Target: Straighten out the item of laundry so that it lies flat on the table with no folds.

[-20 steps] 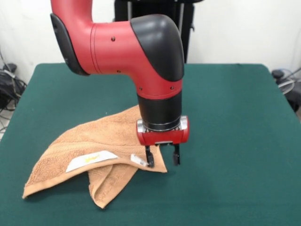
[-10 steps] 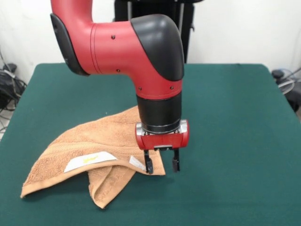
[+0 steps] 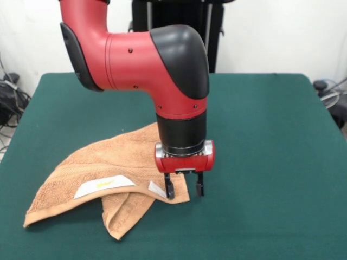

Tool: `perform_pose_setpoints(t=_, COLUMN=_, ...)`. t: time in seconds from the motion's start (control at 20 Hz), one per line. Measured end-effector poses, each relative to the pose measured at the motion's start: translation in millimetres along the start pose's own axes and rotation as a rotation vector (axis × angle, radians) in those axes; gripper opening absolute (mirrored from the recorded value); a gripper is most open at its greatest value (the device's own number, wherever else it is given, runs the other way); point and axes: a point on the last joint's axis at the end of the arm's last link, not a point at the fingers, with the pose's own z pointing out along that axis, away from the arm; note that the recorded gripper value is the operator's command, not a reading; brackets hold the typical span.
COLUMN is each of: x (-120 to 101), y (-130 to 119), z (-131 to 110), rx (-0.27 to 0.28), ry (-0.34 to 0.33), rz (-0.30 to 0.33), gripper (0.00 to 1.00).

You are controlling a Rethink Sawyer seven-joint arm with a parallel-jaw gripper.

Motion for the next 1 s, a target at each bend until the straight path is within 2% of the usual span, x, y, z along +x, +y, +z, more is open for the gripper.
perform_pose_setpoints(t=0.75, x=0, y=-3, z=0, rx=0.002, ry=0.0, rz=0.01, gripper=1.0)
perform_pose_setpoints(t=0.8, x=0, y=-5, z=0, rx=0.004, ry=0.0, rz=0.011, gripper=0.0)
perform_pose_setpoints(t=1.0, x=1, y=-10, z=0, rx=0.009, ry=-0.005, rz=0.017, gripper=0.0)
